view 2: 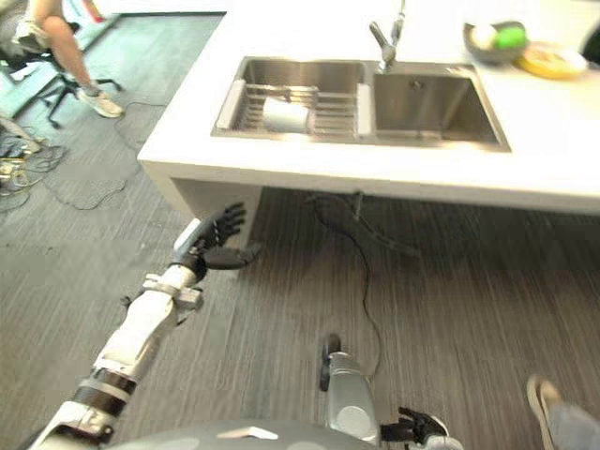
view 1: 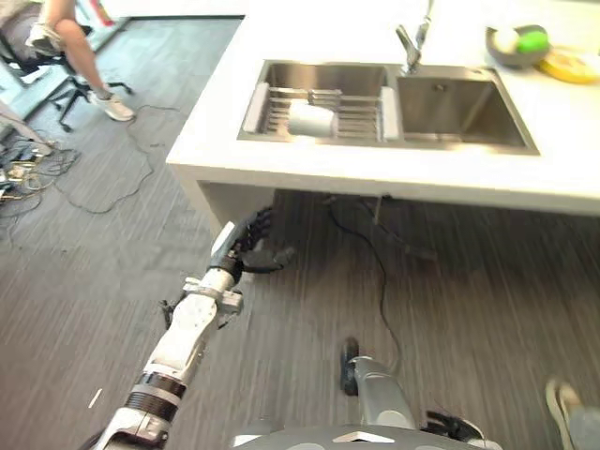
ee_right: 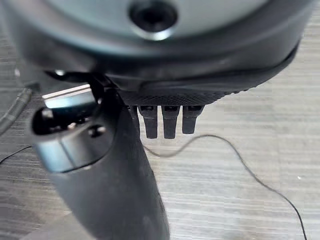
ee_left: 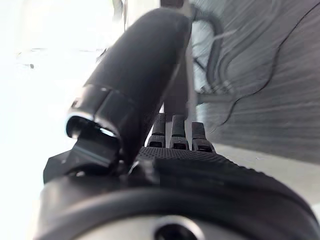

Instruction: Place the dishes in the dishwasher.

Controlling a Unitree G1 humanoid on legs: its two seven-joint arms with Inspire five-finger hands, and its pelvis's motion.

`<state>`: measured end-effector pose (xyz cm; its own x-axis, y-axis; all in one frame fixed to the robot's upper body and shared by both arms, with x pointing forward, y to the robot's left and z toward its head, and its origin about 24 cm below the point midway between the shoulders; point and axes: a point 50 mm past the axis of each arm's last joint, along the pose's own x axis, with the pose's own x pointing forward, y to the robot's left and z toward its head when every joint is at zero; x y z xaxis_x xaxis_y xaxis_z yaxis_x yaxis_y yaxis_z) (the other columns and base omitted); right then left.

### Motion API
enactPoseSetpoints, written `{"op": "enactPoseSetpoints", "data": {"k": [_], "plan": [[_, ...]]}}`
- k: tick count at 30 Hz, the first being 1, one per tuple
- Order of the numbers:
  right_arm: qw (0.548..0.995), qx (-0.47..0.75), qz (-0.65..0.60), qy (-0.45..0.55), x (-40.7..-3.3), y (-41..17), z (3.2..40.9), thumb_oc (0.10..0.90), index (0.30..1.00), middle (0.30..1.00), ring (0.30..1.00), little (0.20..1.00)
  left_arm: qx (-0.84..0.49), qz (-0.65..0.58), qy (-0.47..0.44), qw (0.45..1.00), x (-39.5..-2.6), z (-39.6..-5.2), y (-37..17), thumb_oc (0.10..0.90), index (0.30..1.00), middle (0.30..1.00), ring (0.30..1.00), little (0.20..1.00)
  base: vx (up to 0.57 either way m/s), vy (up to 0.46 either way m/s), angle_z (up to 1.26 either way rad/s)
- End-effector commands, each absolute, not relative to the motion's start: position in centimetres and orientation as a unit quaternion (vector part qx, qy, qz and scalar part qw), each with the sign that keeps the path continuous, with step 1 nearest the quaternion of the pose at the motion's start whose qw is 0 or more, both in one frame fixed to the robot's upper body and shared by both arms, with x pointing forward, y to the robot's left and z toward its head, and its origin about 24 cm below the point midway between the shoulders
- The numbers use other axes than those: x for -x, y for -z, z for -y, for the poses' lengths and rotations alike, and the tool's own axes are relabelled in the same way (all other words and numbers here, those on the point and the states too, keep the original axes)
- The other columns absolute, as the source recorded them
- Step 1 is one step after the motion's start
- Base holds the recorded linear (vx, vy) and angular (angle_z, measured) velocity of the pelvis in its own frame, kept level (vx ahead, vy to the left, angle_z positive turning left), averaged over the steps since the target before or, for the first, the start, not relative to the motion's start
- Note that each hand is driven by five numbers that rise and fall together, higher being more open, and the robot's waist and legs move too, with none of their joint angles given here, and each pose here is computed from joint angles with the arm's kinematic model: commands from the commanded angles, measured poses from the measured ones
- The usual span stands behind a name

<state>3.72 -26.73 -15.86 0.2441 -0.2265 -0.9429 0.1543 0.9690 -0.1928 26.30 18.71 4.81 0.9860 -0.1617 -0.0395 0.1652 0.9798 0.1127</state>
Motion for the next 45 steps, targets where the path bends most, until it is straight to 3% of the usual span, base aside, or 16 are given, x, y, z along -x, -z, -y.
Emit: {"op": "enactPoseSetpoints", "data": {"k": [1, 4, 8, 18, 26, 32, 45], "plan": [[0.799, 0.029, -0.586, 0.130, -6.4, 15.6, 27.2, 0.800, 0.900, 0.900, 0.900, 0.900, -0.081, 0.162, 0.092, 0.979, -28.1, -17.4, -11.6, 0.800, 0.900, 0.900, 0.900, 0.900, 0.44, -0.258, 1.29], [0.747, -0.015, -0.643, 0.166, -1.9, 16.3, 26.7, 0.800, 0.900, 0.900, 0.900, 0.900, -0.101, 0.302, 0.123, 0.940, -27.5, -14.8, -17.2, 0.800, 0.900, 0.900, 0.900, 0.900, 0.29, -0.212, 0.84], [0.737, -0.019, -0.651, 0.179, -0.9, 16.3, 26.9, 0.800, 0.900, 0.900, 0.900, 0.900, -0.082, 0.362, 0.143, 0.917, -26.7, -13.7, -19.6, 0.800, 0.900, 0.900, 0.900, 0.900, 0.22, -0.171, 0.88], [0.776, -0.014, -0.601, 0.190, -5.0, 15.7, 28.0, 0.800, 0.900, 0.900, 0.900, 0.900, -0.064, 0.369, 0.169, 0.912, -27.2, -12.3, -20.1, 0.800, 0.900, 0.900, 0.900, 0.900, 0.12, -0.104, 0.11], [0.766, -0.033, -0.605, 0.213, -4.3, 15.6, 28.3, 0.800, 0.900, 0.900, 0.900, 0.900, -0.057, 0.332, 0.210, 0.918, -27.4, -11.0, -18.7, 0.800, 0.900, 0.900, 0.900, 0.900, 0.10, 0.082, -0.35], [0.751, -0.049, -0.627, 0.203, -2.8, 16.1, 27.2, 0.800, 0.900, 0.900, 0.900, 0.900, -0.145, 0.314, 0.216, 0.913, -27.8, -11.7, -17.9, 0.800, 0.900, 0.900, 0.900, 0.900, 0.07, 0.095, -0.44], [0.733, -0.075, -0.647, 0.198, -0.9, 16.5, 26.4, 0.800, 0.900, 0.900, 0.900, 0.900, -0.399, 0.328, 0.231, 0.825, -28.4, -12.8, -18.5, 0.800, 0.900, 0.900, 0.900, 0.900, 0.02, 0.026, -0.21]]}}
